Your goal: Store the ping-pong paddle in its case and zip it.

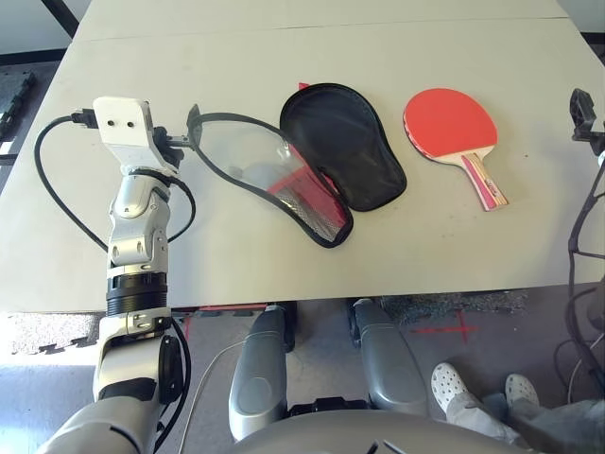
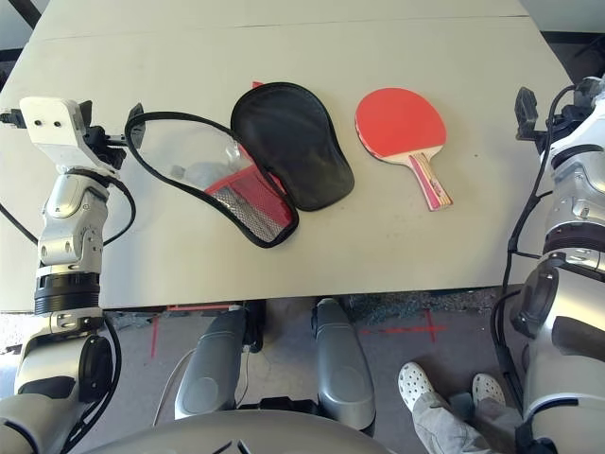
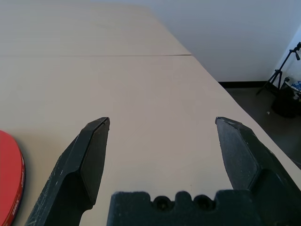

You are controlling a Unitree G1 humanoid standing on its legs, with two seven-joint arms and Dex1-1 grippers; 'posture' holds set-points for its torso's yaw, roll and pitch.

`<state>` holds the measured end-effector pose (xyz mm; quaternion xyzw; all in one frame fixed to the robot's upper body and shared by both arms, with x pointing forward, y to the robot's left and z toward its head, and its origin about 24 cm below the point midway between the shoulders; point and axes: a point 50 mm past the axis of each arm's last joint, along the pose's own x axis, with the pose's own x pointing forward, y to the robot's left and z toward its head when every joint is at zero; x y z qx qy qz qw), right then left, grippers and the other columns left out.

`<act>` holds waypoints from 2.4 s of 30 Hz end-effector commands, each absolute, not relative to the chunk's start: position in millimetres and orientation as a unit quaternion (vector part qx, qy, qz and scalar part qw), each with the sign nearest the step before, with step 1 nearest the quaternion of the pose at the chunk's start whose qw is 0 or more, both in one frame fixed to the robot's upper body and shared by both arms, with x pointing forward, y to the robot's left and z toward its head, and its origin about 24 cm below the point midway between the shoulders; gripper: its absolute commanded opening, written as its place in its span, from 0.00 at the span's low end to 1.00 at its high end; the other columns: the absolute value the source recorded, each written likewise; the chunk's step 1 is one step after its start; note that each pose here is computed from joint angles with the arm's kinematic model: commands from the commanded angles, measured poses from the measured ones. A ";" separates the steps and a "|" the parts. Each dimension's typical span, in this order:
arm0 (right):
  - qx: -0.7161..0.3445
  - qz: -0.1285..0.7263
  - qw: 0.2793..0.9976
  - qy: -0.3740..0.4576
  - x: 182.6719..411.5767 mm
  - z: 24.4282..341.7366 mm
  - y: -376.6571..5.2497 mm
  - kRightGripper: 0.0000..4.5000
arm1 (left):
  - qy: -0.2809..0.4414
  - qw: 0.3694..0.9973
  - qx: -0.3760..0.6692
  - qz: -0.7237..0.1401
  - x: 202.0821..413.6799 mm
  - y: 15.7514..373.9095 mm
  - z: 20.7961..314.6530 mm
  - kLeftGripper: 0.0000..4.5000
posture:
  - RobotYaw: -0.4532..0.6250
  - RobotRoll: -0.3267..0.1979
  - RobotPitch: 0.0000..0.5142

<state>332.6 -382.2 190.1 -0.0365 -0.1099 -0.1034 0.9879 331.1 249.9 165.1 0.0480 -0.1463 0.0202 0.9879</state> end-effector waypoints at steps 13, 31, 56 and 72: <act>-0.033 -0.067 0.992 -0.104 345.3 197.7 -368.1 0.99 | -0.188 0.980 0.051 0.051 329.7 256.1 198.6 1.00 | 0.40 0.62 0.53; 0.008 0.075 0.997 0.011 353.2 182.9 -328.7 0.99 | -0.110 0.919 0.094 -0.366 292.7 162.3 270.8 1.00 | 0.42 0.62 0.51; -0.072 0.142 0.921 0.357 299.1 199.1 -265.2 0.99 | 0.021 0.856 0.173 -0.487 277.4 131.9 232.6 1.00 | 0.38 0.62 0.46; -0.080 0.120 0.924 0.355 321.1 174.2 -260.3 0.79 | 0.016 0.852 0.182 -0.491 275.3 126.0 229.3 1.00 | 0.40 0.62 0.49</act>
